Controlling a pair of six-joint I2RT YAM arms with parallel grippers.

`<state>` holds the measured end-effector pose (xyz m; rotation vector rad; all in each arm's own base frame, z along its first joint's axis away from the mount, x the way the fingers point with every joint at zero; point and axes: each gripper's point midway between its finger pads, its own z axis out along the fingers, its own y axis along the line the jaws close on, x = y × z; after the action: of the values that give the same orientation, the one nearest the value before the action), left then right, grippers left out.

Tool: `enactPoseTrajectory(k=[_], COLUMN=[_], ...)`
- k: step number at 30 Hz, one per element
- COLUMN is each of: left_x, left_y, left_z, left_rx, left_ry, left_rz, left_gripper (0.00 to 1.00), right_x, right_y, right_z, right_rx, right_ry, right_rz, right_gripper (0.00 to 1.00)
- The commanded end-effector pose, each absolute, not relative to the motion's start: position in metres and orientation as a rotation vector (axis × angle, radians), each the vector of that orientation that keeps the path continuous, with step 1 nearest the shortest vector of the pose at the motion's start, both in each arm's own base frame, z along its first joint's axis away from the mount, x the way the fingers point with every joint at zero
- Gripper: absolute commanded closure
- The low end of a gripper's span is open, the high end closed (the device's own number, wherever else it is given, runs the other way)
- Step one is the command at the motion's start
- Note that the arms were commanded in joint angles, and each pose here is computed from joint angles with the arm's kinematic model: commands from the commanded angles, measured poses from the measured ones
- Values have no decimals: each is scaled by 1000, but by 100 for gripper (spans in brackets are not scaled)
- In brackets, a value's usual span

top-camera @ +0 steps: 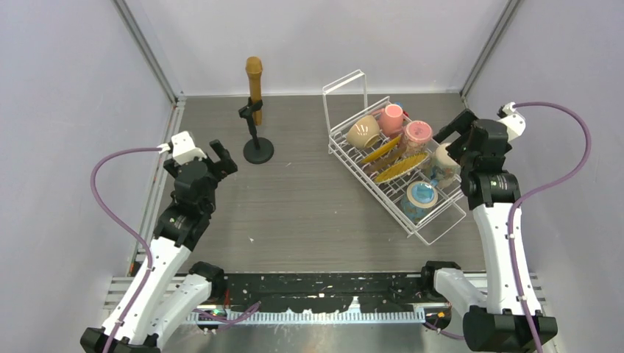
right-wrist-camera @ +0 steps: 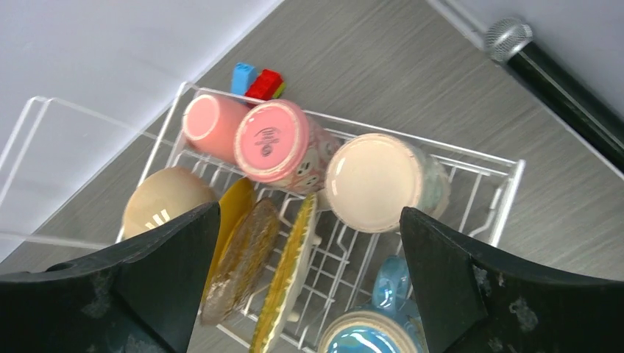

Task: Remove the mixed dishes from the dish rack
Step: Pick up the plate from the dish rack.

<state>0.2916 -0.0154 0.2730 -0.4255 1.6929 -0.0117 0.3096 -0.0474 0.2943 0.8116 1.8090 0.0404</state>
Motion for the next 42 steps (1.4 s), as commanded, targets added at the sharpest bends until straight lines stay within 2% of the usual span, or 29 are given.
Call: enactPoseTrajectory(k=[1, 9, 12, 19, 22, 23, 27, 30, 36, 39, 41, 42], left_x=[292, 291, 293, 292, 292, 292, 293, 293, 294, 295, 296, 296], left_y=[-19, -24, -25, -17, -17, -17, -18, -19, -20, -27, -29, -29], left_z=[277, 276, 273, 268, 266, 265, 262, 260, 259, 261, 261, 261], left_rx=[-415, -426, -422, -454, -455, -456, -452, -452, -454, -433, -426, -426], left_ry=[1664, 1659, 1650, 1637, 1642, 1642, 1653, 1662, 1666, 1671, 1670, 1671], left_rz=[-46, -96, -100, -57, -59, -60, -59, -57, -64, -100, -115, -116], left_gripper=[1, 1, 1, 1, 1, 1, 1, 1, 1, 1, 1, 1], right_x=[310, 295, 293, 293, 299, 300, 311, 316, 314, 309, 305, 303], right_y=[-22, 24, 25, 23, 28, 26, 27, 29, 26, 26, 24, 23], right_z=[317, 303, 286, 224, 214, 210, 205, 201, 205, 211, 214, 216], right_rx=[653, 534, 581, 689, 686, 693, 727, 741, 764, 743, 743, 743], right_ry=[1765, 2019, 2089, 2302, 2310, 2310, 2287, 2274, 2256, 2280, 2299, 2301], right_rz=[191, 398, 396, 297, 270, 240, 223, 228, 203, 191, 172, 161], right_gripper=[0, 0, 6, 27, 34, 39, 57, 62, 81, 84, 91, 92])
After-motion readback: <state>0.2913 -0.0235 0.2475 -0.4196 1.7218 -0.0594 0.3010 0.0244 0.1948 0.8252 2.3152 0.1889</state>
